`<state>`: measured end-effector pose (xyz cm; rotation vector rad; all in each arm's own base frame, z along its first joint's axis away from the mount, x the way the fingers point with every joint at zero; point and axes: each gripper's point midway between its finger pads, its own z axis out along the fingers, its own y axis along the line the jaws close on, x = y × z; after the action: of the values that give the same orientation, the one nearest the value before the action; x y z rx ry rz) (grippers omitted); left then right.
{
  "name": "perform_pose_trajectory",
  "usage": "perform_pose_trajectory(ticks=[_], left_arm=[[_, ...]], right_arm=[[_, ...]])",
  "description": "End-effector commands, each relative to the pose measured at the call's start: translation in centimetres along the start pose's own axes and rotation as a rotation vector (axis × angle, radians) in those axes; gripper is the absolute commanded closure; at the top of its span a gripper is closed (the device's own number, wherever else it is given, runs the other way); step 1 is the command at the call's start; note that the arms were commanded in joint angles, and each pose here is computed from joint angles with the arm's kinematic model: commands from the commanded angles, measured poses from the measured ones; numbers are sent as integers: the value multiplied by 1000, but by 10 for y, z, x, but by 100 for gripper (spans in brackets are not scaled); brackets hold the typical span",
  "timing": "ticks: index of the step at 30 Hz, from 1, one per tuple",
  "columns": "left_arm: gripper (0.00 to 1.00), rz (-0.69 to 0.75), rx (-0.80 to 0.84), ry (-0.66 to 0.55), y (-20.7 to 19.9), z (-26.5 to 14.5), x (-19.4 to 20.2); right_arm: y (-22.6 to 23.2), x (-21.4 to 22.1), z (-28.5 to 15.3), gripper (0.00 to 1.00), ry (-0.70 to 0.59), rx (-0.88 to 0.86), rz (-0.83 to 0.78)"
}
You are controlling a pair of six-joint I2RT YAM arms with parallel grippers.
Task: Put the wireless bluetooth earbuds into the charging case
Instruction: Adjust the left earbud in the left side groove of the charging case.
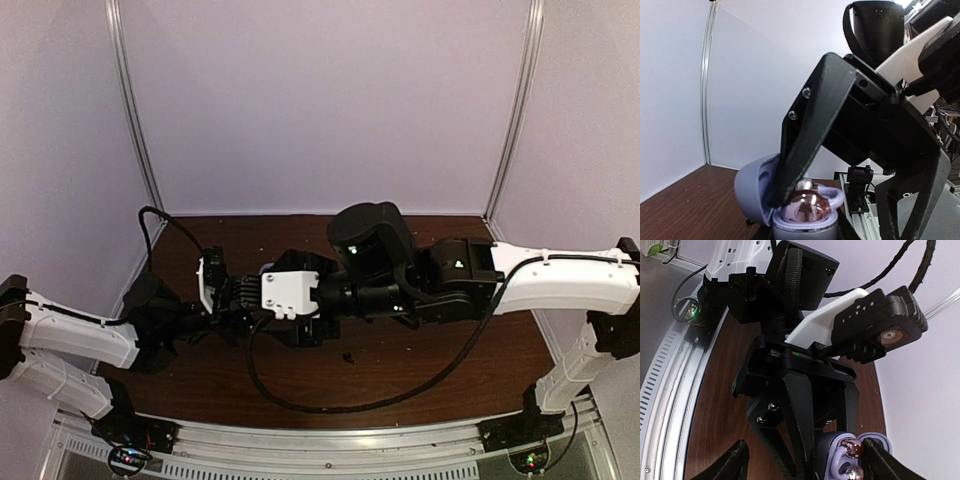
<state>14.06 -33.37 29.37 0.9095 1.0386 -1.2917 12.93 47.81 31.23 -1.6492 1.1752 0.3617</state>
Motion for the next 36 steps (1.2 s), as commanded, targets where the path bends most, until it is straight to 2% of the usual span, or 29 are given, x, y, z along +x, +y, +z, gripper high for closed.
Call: perform_pose_trajectory(ticks=[1,9,14,23,36], left_arm=[[100,40,26,-83,-5,5,-25],[100,39,22,-80,-4,5,-23],[100,39,17,-84,-4,4,-24],[100,42,16,-88,-3,5,-25],[100,42,13,-90,-3,5,-25]], right_arm=[[-8,-2,-3,21,-2,27,25],[-33,-20,-19,14,-58,120,65],[-40,-25,-32,13,-74,146,96],[-34,-10,-44,20,-45,142,146],[-9,5,-25,29,-9,54,146]])
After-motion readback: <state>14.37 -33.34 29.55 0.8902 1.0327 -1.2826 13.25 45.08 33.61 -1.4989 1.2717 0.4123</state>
